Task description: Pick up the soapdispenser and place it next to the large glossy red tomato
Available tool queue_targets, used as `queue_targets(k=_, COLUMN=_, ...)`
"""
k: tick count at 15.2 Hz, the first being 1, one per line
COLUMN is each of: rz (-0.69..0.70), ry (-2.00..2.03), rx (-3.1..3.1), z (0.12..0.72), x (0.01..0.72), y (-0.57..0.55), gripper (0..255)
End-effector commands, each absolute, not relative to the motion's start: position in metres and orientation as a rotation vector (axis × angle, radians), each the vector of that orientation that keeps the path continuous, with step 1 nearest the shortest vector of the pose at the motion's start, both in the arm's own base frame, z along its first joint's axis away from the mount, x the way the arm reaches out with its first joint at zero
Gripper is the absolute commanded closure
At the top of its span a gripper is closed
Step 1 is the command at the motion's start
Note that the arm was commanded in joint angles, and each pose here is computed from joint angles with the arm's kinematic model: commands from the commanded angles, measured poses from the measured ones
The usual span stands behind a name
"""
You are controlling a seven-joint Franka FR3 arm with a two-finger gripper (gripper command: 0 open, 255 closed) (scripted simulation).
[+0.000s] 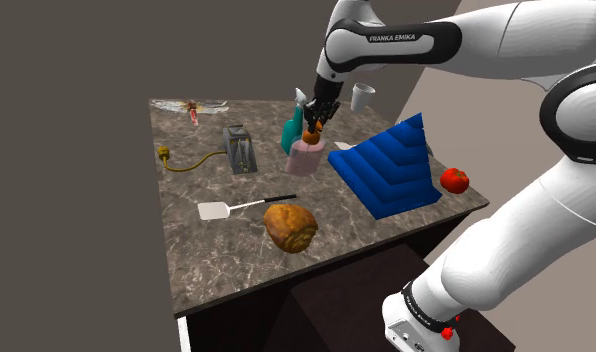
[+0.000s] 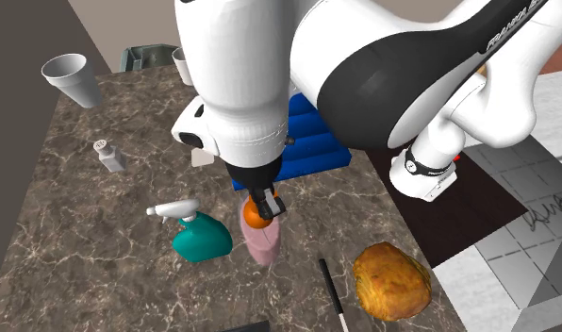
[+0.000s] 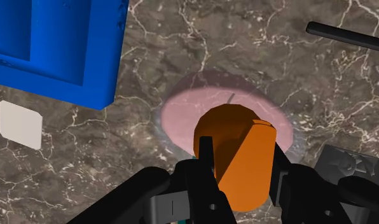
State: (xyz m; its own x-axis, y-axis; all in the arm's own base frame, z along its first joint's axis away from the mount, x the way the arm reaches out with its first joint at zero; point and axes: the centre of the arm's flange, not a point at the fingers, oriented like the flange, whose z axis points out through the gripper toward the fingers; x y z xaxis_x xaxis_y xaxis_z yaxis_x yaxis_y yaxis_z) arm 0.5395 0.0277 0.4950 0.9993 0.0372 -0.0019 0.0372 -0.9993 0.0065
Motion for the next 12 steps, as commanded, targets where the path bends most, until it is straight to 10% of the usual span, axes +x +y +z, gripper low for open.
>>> queue_targets(k=1, rz=-0.004, ry=0.058, rx=3.134, z=0.502, x=0.539, y=0.028, gripper=255)
queue_targets(k=12, rz=-0.004, ry=0.058, rx=3.134, z=0.561, x=0.539, y=0.028, gripper=255)
